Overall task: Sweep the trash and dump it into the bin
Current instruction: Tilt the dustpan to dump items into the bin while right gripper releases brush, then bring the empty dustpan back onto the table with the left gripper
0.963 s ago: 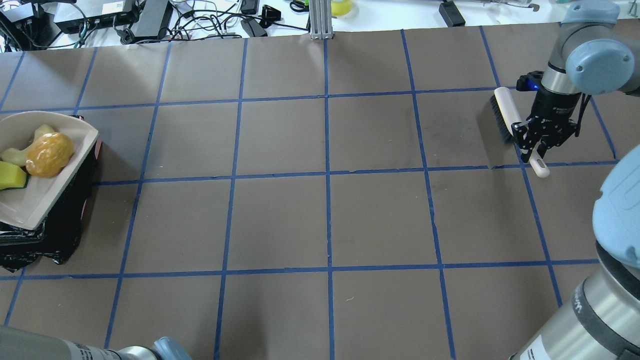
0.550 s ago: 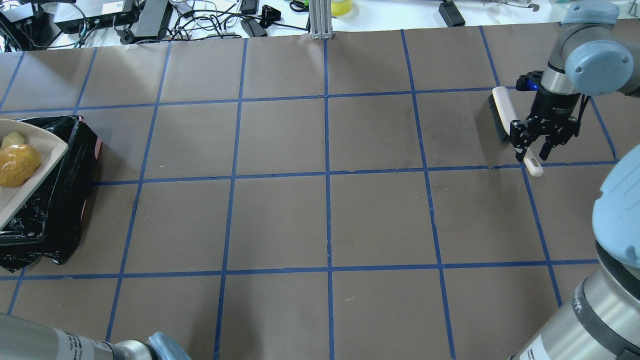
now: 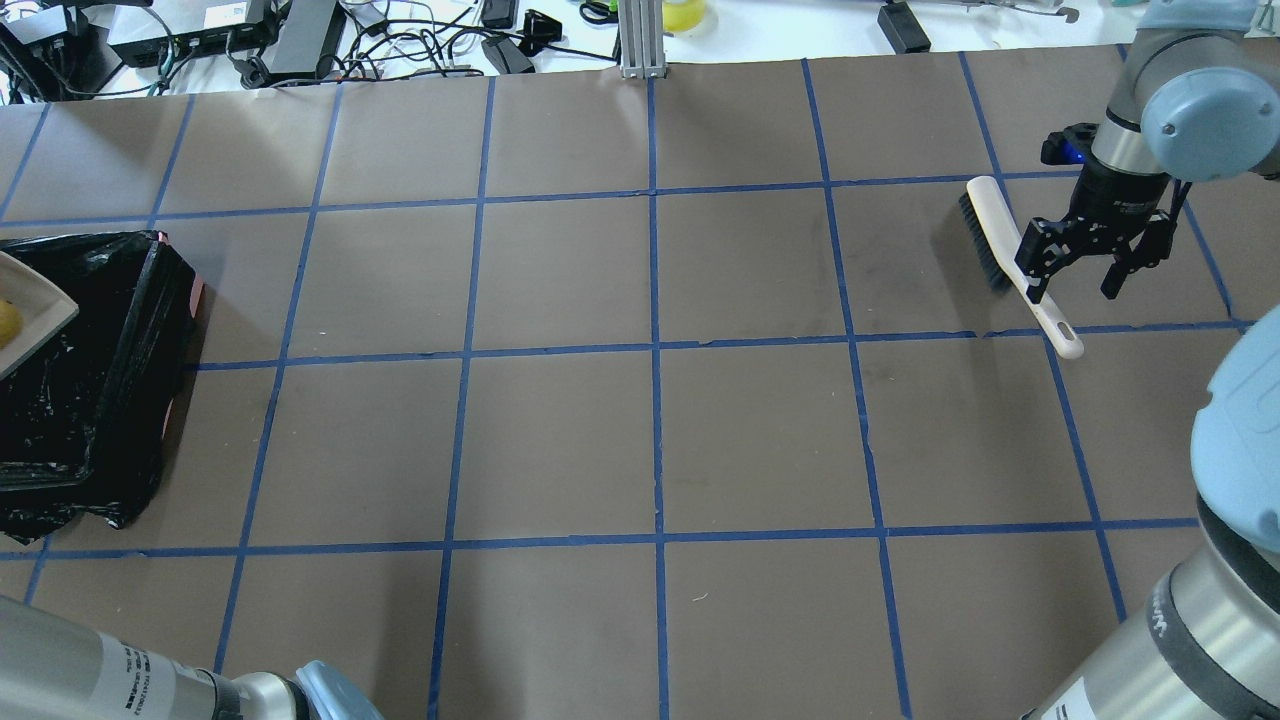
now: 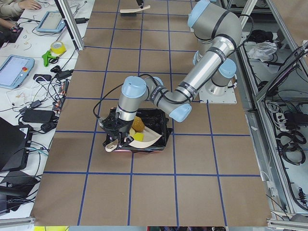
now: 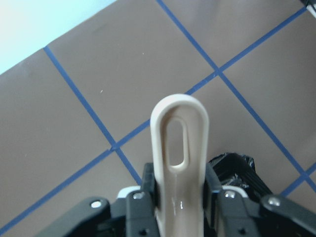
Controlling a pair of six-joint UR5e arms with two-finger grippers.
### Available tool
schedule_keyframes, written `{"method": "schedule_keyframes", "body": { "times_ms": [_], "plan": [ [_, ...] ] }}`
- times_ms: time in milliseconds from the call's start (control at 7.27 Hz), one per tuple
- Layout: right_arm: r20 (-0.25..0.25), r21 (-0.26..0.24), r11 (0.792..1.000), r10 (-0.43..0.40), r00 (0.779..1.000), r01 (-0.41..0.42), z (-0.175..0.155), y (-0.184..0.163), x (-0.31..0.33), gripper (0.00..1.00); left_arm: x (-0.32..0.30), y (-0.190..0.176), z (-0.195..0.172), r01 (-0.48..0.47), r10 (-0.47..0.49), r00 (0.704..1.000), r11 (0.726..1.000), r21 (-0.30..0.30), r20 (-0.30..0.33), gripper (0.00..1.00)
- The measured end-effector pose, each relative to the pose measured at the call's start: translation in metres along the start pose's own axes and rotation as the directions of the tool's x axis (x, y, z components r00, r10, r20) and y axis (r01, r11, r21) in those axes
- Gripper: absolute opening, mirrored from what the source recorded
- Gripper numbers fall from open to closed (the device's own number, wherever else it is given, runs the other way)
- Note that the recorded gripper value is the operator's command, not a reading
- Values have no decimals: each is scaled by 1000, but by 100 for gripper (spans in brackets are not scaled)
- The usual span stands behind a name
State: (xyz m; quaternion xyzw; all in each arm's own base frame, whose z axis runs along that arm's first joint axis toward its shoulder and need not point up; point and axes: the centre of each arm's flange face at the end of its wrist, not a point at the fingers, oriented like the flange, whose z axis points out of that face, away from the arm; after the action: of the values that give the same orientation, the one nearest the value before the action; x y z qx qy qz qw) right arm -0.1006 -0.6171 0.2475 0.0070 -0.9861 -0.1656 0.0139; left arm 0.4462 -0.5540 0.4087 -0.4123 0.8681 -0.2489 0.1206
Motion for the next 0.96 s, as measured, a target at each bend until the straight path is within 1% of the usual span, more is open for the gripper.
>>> {"method": "schedule_keyframes", "body": {
  "times_ms": [275, 413, 550, 688, 963],
  "plan": [
    [-20, 76, 997, 10, 1000, -9, -42, 20, -4, 100, 9, -4, -13, -55, 55, 998, 995, 82, -1, 0],
    [-26, 124, 992, 11, 1000, -8, -70, 37, -15, 100, 24, -2, -23, -91, 92, 996, 989, 116, -3, 0],
    [-26, 172, 985, 7, 1000, -2, -99, 56, -33, 100, 40, 2, -31, -145, 146, 989, 976, 161, 5, 0],
    [-30, 214, 977, 7, 1000, 0, -127, 78, -61, 100, 51, 10, -35, -192, 193, 981, 960, 204, 17, 0],
    [-26, 277, 961, 22, 999, -14, -173, 131, -141, 100, 57, 23, -42, -256, 255, 966, 934, 249, 37, 0]
  ]
}}
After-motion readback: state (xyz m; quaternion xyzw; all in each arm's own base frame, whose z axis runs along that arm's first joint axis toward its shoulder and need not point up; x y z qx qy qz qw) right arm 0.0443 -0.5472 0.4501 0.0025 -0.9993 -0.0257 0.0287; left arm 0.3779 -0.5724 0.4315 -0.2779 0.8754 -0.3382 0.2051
